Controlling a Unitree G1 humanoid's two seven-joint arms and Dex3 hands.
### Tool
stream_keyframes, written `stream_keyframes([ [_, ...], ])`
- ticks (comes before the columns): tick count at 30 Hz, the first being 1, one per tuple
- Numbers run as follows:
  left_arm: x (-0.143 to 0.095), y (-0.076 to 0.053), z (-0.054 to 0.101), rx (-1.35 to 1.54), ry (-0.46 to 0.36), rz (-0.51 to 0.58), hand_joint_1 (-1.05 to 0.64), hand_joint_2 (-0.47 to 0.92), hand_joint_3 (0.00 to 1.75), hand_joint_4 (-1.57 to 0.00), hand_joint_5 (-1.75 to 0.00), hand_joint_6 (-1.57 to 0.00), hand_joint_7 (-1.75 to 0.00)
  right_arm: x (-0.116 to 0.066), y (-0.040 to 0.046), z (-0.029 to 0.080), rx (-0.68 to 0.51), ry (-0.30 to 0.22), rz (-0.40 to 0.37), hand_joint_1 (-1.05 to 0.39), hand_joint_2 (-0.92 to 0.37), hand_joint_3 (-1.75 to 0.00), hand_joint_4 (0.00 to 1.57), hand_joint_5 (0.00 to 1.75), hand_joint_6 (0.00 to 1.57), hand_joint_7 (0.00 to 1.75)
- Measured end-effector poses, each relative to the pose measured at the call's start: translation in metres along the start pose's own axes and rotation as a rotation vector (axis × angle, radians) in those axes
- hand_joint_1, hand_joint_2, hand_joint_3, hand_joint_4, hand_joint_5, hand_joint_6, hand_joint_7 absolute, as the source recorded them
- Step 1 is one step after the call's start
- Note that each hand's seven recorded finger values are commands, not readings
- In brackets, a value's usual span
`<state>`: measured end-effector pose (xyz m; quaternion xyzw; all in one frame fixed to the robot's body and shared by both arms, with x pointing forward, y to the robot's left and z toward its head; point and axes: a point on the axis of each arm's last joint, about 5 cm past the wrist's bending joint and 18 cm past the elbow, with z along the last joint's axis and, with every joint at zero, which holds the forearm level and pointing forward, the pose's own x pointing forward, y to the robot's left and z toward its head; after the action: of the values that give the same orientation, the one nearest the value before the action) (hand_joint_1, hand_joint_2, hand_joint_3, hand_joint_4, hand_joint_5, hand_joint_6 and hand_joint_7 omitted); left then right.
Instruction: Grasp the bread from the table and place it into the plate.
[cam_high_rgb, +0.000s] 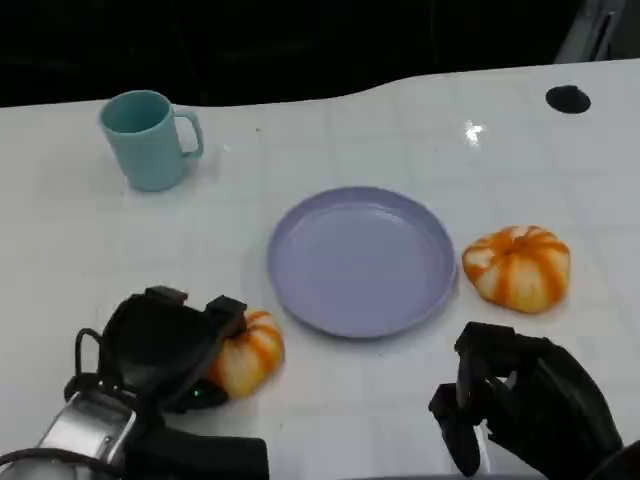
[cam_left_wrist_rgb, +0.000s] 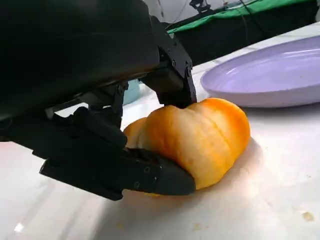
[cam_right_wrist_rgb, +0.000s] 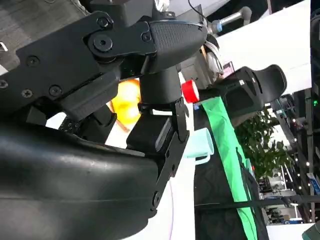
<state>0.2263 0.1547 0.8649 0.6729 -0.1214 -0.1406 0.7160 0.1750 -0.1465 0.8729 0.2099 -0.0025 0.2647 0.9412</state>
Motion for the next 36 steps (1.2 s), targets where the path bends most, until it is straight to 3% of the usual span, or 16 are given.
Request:
stream_keyframes([
  [5, -0.004, 0.004, 0.001, -0.005, 0.006, 0.049, -0.29, 0.79, 0.53, -0.81, -1.75, -0.62, -1.65, 0.000, -0.0007, -0.001, 0.002, 0.003, 0.000, -0.96, -0.75, -0.45, 1.20, 1.68, 1.02, 1.54],
  [10, -0.007, 0.019, 0.000, 0.000, 0.034, 0.120, -0.27, 0.72, 0.66, -0.84, -1.75, -0.61, -1.70, 0.000, -0.0015, -0.001, 0.003, 0.006, 0.002, -0.96, -0.76, -0.45, 1.19, 1.68, 1.03, 1.53],
  [15, -0.011, 0.038, -0.001, 0.010, 0.082, 0.168, -0.28, 0.65, 0.80, -0.87, -1.75, -0.67, -1.54, 0.000, -0.0014, -0.001, 0.002, 0.004, 0.002, -0.96, -0.76, -0.45, 1.19, 1.68, 1.02, 1.53],
  [16, -0.011, 0.041, -0.001, 0.019, 0.097, 0.171, -0.28, 0.64, 0.81, -0.87, -1.75, -0.69, -1.50, 0.000, -0.0014, -0.001, 0.002, 0.004, 0.002, -0.96, -0.75, -0.45, 1.19, 1.68, 1.02, 1.53],
  [18, -0.013, 0.050, -0.002, 0.025, 0.132, 0.169, -0.29, 0.63, 0.82, -0.89, -1.75, -0.81, -1.21, 0.000, -0.0013, -0.001, 0.002, 0.004, 0.002, -0.96, -0.75, -0.45, 1.19, 1.68, 1.02, 1.53],
  [21, -0.015, 0.062, -0.002, 0.038, 0.173, 0.175, -0.28, 0.72, 0.56, -0.90, -1.75, -1.04, -0.68, 0.000, -0.0013, -0.001, 0.002, 0.004, 0.000, -0.97, -0.75, -0.44, 1.19, 1.68, 1.02, 1.53],
  [25, -0.016, 0.069, -0.002, 0.012, 0.137, 0.261, -0.27, 0.73, 0.42, -0.90, -1.75, -1.10, -0.55, 0.000, -0.0014, -0.001, 0.003, 0.005, -0.003, -0.97, -0.74, -0.45, 1.19, 1.67, 1.03, 1.52],
  [26, -0.015, 0.070, -0.002, -0.001, 0.112, 0.290, -0.28, 0.74, 0.41, -0.90, -1.75, -1.11, -0.58, 0.000, -0.0014, -0.001, 0.003, 0.005, -0.003, -0.97, -0.74, -0.45, 1.20, 1.67, 1.03, 1.52],
  [27, -0.014, 0.070, -0.001, -0.008, 0.088, 0.310, -0.28, 0.72, 0.45, -0.90, -1.75, -1.02, -0.82, 0.000, -0.0015, -0.001, 0.003, 0.005, -0.003, -0.97, -0.74, -0.45, 1.20, 1.66, 1.03, 1.52],
  [31, -0.004, 0.074, 0.001, -0.039, 0.005, 0.343, -0.25, 0.58, 0.75, -0.89, -1.75, -0.80, -1.43, 0.000, -0.0018, -0.002, 0.004, 0.007, -0.004, -0.97, -0.74, -0.45, 1.20, 1.66, 1.03, 1.52],
  [34, 0.006, 0.078, 0.003, -0.075, -0.045, 0.357, -0.25, 0.45, 1.04, -0.90, -1.75, -0.72, -1.64, 0.000, -0.0024, -0.003, 0.005, 0.009, -0.002, -0.97, -0.74, -0.45, 1.20, 1.65, 1.03, 1.51],
  [36, 0.013, 0.080, 0.005, -0.115, -0.076, 0.367, -0.28, 0.40, 1.15, -0.92, -1.75, -0.74, -1.66, 0.000, -0.0028, -0.003, 0.006, 0.008, -0.002, -0.96, -0.75, -0.45, 1.20, 1.66, 1.03, 1.51],
])
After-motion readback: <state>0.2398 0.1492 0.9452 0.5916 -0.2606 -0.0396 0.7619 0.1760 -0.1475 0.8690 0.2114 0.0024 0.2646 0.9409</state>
